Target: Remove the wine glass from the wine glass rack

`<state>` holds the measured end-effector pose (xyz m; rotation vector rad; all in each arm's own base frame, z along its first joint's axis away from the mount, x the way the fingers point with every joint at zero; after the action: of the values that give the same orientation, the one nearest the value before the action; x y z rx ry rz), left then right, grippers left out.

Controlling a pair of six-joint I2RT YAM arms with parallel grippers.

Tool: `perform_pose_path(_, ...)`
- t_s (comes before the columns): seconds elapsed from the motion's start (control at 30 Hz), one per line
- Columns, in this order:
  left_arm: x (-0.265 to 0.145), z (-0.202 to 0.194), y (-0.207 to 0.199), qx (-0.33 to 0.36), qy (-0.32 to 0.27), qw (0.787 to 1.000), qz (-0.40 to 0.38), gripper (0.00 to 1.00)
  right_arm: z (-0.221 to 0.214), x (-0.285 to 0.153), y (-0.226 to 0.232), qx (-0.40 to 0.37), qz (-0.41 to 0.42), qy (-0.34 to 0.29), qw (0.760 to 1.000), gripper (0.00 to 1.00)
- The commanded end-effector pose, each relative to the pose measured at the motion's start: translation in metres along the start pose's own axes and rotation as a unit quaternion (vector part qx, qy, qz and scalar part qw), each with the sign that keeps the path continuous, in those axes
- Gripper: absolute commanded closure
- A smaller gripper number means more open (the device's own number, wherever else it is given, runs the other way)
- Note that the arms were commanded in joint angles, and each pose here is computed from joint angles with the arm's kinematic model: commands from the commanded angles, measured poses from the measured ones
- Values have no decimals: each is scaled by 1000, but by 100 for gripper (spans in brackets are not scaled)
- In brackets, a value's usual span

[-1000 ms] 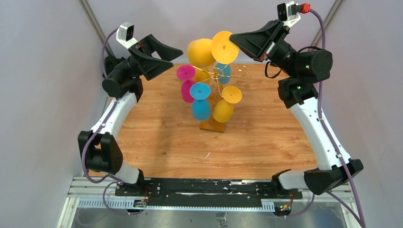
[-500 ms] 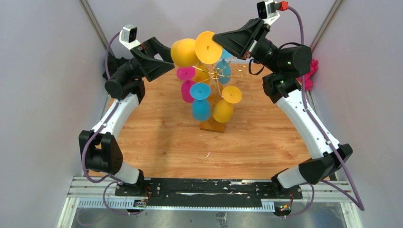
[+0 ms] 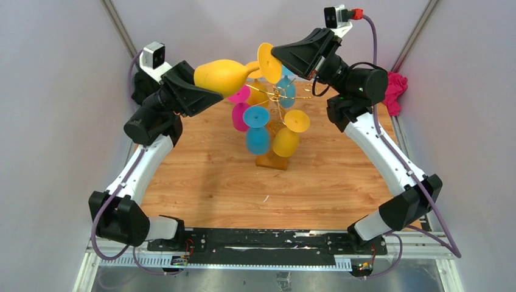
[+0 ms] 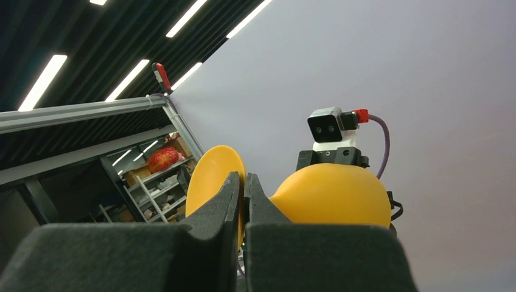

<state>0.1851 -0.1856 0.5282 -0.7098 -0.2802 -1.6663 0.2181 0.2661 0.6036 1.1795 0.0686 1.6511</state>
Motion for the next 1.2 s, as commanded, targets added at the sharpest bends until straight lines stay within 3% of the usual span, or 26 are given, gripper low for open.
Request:
perform_pose_path(0.0,1,0,-17,25,-6,999,-26,65,-3,-4,-9,-2,4,-6,1000,100)
perform_pose_path(0.07,0,-1,-14,19,-7,1000,-22,74,-5,-6,-8,-3,2,-4,1000,100)
perform_pose_path(0.17,-1,-1,-8,13,-15,1000,-18,100,-7,-7,-4,-6,0,0,1000,100)
perform_pose_path(0.27,-2,1,-6,12,-30,999,-15,100,-9,-8,0,-19,-13,6,1000,97)
perform_pose_path(0.33,-2,5,-7,14,-45,999,-12,100,-10,-10,3,-34,-23,5,999,81)
perform_pose_path(0.4,-2,11,-5,14,-55,998,2,100,-10,-14,4,-49,-40,-1,998,49)
perform_pose_path(0.47,-3,14,7,14,-54,997,44,100,-7,-20,9,-76,-58,-14,995,28)
perform_pose_path(0.53,-4,17,21,23,-46,993,103,100,0,-31,9,-101,-94,-32,990,19)
perform_pose_path(0.63,-10,24,47,58,-17,970,235,100,13,-59,2,-130,-174,-69,974,16)
perform_pose_path(0.67,-19,28,62,105,4,948,299,100,16,-69,6,-151,-201,-79,965,16)
perform_pose_path(0.7,-28,33,71,99,13,925,366,100,20,-80,0,-162,-238,-85,954,16)
perform_pose_path(0.77,-56,45,90,148,57,856,492,100,23,-98,5,-195,-296,-92,930,16)
perform_pose_path(0.9,-108,71,109,165,134,708,673,100,25,-128,11,-237,-391,-99,884,16)
perform_pose_path(1.1,-182,62,165,135,260,536,791,100,29,-164,17,-279,-488,-113,819,16)
perform_pose_path(1.17,-203,51,184,116,299,503,802,100,31,-172,13,-280,-513,-111,803,16)
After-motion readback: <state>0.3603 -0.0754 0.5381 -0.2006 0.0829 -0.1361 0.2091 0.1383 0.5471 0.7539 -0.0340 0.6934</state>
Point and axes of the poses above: each gripper's point midway between its finger pads, its own x axis out along the fingers, its own y axis along the line the jaws close on, z = x × y, the point moved 3 cm from there along -x, back along the fingers, and after that the axes turned 8 degrees about x, right-handed, at the moved point
